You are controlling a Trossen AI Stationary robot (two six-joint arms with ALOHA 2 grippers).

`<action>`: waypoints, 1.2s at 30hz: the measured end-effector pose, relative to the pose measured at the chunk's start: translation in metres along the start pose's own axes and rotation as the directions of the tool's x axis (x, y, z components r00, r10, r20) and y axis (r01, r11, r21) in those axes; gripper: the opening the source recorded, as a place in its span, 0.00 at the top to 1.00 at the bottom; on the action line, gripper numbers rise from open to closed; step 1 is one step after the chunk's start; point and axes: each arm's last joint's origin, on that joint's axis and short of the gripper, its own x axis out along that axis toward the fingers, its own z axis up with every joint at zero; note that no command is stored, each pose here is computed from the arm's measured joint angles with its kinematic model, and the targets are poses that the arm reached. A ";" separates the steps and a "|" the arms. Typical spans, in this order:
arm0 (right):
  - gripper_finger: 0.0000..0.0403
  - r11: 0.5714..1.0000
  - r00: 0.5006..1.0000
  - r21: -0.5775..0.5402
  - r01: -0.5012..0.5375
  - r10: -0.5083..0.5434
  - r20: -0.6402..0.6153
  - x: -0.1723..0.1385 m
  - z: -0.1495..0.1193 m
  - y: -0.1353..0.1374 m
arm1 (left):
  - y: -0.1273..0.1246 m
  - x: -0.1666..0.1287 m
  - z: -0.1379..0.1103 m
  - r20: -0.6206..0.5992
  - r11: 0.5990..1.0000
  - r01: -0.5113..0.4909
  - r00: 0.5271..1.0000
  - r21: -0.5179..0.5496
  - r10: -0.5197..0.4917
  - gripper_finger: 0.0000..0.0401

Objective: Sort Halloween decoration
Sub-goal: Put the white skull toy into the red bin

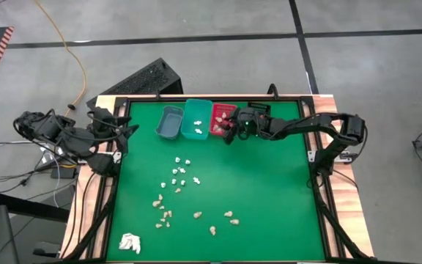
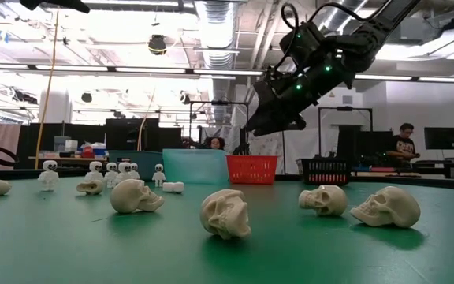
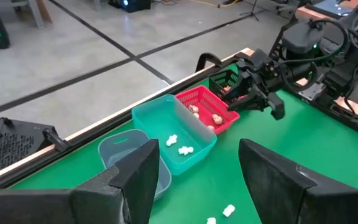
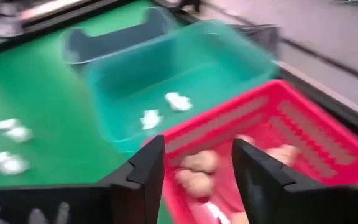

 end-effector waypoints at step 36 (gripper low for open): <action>0.61 0.795 0.816 -0.249 -0.553 0.455 -0.358 -0.098 -0.136 0.208 | -0.001 0.001 -0.002 -0.019 1.000 0.005 1.000 -0.026 -0.006 0.48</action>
